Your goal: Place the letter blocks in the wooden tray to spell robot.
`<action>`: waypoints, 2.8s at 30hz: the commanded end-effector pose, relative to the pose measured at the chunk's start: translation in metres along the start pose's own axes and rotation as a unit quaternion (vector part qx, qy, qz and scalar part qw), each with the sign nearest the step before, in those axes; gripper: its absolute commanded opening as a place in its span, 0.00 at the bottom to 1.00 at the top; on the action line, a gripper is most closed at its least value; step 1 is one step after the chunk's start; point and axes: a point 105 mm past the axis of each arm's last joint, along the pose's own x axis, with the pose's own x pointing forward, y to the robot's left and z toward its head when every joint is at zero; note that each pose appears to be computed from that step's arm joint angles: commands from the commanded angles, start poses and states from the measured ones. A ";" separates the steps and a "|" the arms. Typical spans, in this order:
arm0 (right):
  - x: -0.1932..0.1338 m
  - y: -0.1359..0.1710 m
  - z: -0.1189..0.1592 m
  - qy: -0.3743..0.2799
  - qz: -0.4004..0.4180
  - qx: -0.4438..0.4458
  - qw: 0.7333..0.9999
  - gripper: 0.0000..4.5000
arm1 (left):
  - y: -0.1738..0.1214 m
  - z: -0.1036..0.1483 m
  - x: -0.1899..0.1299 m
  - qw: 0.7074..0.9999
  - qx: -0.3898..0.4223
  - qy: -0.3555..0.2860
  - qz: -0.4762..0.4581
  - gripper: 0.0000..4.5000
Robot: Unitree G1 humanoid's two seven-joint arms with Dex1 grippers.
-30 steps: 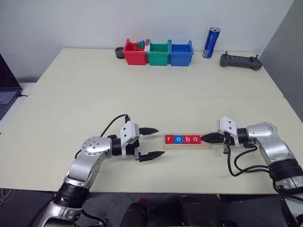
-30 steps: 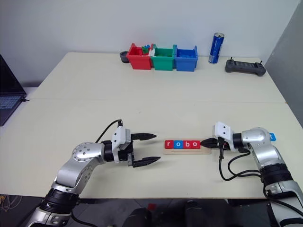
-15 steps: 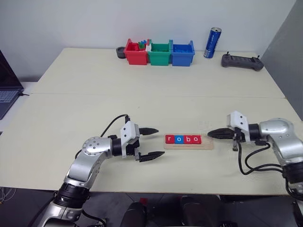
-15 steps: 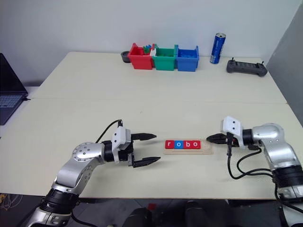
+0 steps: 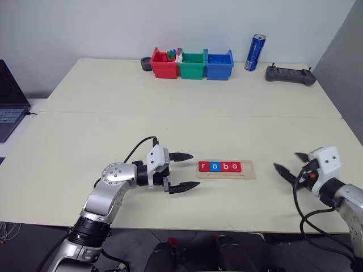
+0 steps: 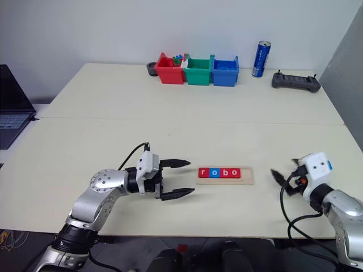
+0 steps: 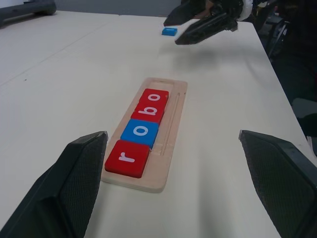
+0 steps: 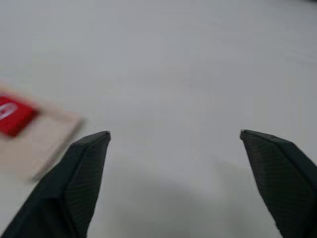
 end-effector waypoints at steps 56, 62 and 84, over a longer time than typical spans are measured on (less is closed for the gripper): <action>0.034 -0.077 -0.046 0.068 -0.066 0.068 0.993 0.32 | 0.006 0.021 0.015 0.999 0.032 -0.028 -0.025 1.00; 0.027 0.002 -0.021 0.070 -0.022 0.072 0.995 0.32 | 0.003 0.019 0.012 0.999 0.030 -0.026 -0.027 1.00; 0.002 0.070 -0.036 0.140 -0.060 0.122 0.981 0.70 | 0.000 0.017 0.013 0.999 0.030 -0.025 -0.036 1.00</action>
